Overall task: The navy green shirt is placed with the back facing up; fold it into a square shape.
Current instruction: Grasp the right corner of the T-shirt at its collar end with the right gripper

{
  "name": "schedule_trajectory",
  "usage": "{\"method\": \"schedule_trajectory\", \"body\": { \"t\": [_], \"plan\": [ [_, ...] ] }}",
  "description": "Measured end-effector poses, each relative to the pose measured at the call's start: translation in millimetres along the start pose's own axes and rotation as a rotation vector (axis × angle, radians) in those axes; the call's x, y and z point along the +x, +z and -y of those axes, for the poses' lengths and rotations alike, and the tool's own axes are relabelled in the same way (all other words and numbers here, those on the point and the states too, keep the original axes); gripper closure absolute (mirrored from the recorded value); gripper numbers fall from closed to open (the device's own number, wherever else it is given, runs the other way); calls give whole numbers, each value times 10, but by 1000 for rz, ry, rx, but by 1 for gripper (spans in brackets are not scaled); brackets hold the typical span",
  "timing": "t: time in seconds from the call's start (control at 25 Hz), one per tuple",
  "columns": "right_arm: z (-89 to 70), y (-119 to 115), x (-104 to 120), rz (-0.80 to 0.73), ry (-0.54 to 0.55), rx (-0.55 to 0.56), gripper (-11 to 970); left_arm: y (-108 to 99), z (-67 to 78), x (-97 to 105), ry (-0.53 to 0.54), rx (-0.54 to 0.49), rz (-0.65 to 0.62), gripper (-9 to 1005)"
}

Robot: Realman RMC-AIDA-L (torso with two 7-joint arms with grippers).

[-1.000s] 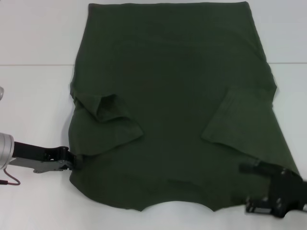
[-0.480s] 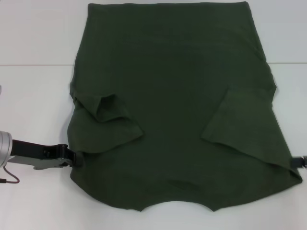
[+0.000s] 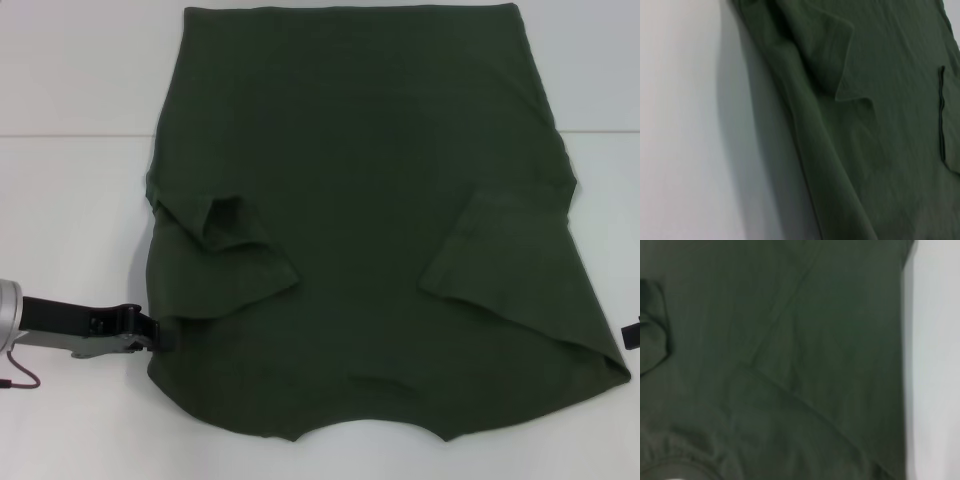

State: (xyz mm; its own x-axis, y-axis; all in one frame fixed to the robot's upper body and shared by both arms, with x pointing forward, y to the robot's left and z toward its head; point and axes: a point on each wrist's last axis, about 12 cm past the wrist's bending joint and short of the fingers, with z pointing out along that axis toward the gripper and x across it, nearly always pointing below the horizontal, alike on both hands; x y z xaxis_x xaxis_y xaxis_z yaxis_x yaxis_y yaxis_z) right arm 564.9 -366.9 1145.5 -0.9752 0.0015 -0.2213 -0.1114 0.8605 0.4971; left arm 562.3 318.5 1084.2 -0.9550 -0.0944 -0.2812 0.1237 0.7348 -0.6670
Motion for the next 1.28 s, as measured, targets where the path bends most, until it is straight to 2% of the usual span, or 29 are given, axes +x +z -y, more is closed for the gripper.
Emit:
{"method": "schedule_trajectory", "body": {
  "t": [0.44, 1.04, 1.28],
  "plan": [
    [-15, 341, -5, -41, -1, 24, 69, -12, -13, 0, 2, -5, 5, 952],
    [-56, 473, -23, -46, -17, 44, 98, -8, -13, -1, 2, -4, 7, 951],
    [-120, 524, -59, -54, -34, 30, 110, -11, -13, -3, 3, -5, 9, 951]
  ]
}}
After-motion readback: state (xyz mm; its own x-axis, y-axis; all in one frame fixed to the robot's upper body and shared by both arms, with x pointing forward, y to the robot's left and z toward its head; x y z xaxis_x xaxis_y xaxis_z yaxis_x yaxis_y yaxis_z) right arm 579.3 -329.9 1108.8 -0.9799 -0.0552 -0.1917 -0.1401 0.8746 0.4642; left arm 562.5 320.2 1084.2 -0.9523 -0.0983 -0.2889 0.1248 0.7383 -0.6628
